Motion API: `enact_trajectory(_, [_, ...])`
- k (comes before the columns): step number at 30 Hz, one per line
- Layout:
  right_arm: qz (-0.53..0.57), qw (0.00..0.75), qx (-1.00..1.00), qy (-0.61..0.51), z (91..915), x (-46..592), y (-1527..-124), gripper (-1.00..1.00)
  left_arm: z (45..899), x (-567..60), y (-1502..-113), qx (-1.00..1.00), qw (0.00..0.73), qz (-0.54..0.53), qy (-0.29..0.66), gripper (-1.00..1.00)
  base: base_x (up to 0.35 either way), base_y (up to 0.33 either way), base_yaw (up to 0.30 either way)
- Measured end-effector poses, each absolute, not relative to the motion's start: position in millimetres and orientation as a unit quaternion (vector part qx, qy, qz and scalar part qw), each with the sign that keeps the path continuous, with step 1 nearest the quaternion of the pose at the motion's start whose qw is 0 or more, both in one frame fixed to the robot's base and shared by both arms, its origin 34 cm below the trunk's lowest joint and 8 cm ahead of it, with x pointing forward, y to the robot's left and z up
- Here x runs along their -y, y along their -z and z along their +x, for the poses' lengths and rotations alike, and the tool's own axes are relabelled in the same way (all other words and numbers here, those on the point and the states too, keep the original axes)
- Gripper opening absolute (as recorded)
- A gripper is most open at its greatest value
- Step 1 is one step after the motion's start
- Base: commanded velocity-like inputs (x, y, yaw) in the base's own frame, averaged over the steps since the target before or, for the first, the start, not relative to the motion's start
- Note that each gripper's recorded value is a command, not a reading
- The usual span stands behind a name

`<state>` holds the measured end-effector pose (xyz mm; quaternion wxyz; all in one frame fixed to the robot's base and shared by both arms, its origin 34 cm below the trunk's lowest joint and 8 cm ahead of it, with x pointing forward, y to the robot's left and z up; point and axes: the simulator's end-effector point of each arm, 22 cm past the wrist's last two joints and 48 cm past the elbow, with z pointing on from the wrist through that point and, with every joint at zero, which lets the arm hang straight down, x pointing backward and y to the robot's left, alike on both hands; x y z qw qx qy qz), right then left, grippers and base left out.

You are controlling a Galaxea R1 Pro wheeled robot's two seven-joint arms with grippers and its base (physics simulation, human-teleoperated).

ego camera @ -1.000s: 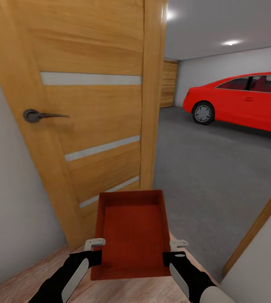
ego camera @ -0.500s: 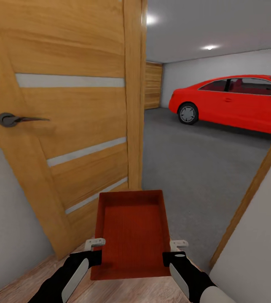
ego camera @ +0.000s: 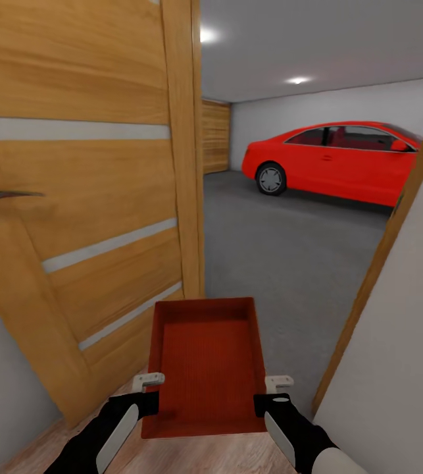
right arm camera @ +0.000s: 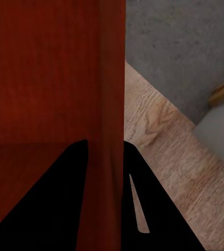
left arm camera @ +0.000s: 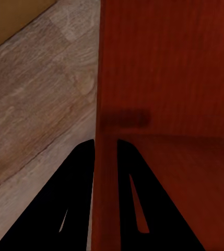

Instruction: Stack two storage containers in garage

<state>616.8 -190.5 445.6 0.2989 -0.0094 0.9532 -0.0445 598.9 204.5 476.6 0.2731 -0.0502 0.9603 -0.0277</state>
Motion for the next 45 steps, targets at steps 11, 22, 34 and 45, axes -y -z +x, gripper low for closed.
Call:
enact_trajectory(11, [-0.01,0.3,-0.953,0.044,617,190,-447,-1.0,599,-205,-478,-0.96,0.275,-0.05,0.028,-1.0,0.218,0.208,-0.065])
enact_trajectory(22, [-0.009,0.303,-0.952,0.045,619,191,-449,-1.0,600,-204,-480,-0.959,0.277,-0.05,0.028,-1.0,0.045,0.041,-0.112])
enact_trajectory(34, [-0.009,0.308,-0.95,0.045,621,191,-454,-1.0,602,-204,-485,-0.958,0.282,-0.05,0.028,-1.0,0.001,0.001,-0.192])
enact_trajectory(45, [-0.009,0.312,-0.949,0.045,623,191,-459,-1.0,604,-204,-490,-0.956,0.286,-0.05,0.028,-1.0,0.0,0.0,-0.195])
